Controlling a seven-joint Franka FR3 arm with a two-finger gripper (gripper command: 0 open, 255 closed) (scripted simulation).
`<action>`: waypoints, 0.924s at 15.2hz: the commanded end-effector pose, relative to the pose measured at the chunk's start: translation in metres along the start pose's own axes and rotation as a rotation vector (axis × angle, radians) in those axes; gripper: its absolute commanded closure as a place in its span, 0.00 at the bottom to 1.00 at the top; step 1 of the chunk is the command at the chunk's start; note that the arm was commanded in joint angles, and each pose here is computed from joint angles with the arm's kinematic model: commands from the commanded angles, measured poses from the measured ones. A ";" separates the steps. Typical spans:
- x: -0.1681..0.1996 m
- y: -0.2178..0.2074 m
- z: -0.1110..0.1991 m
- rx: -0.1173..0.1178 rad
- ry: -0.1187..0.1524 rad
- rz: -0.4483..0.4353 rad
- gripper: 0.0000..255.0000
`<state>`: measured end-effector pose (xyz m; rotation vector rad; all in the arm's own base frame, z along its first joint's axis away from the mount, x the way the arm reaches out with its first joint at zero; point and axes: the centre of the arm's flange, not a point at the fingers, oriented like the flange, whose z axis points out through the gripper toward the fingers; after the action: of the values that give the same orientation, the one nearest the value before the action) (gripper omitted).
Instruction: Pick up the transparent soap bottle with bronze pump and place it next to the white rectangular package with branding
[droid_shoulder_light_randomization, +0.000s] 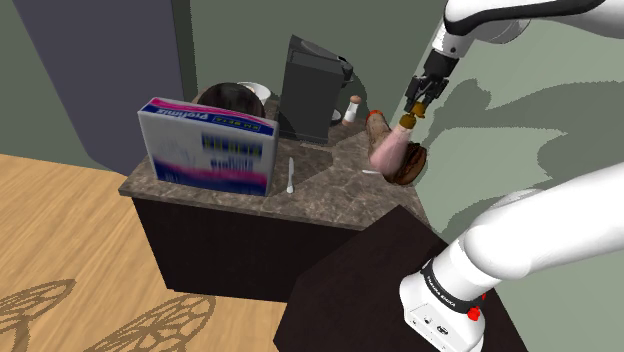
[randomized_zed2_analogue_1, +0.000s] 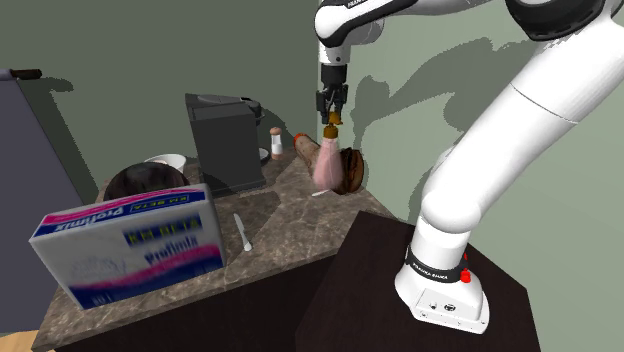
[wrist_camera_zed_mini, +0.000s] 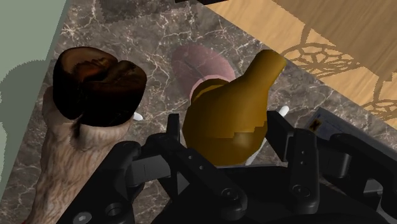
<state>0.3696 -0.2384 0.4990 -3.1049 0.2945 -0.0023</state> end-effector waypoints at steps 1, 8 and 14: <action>0.000 -0.001 -0.010 0.000 0.000 0.000 1.00; 0.000 -0.002 -0.047 0.000 0.000 0.000 1.00; 0.000 -0.002 -0.079 0.000 0.000 0.000 1.00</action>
<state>0.3701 -0.2387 0.5723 -3.1049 0.2944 -0.0019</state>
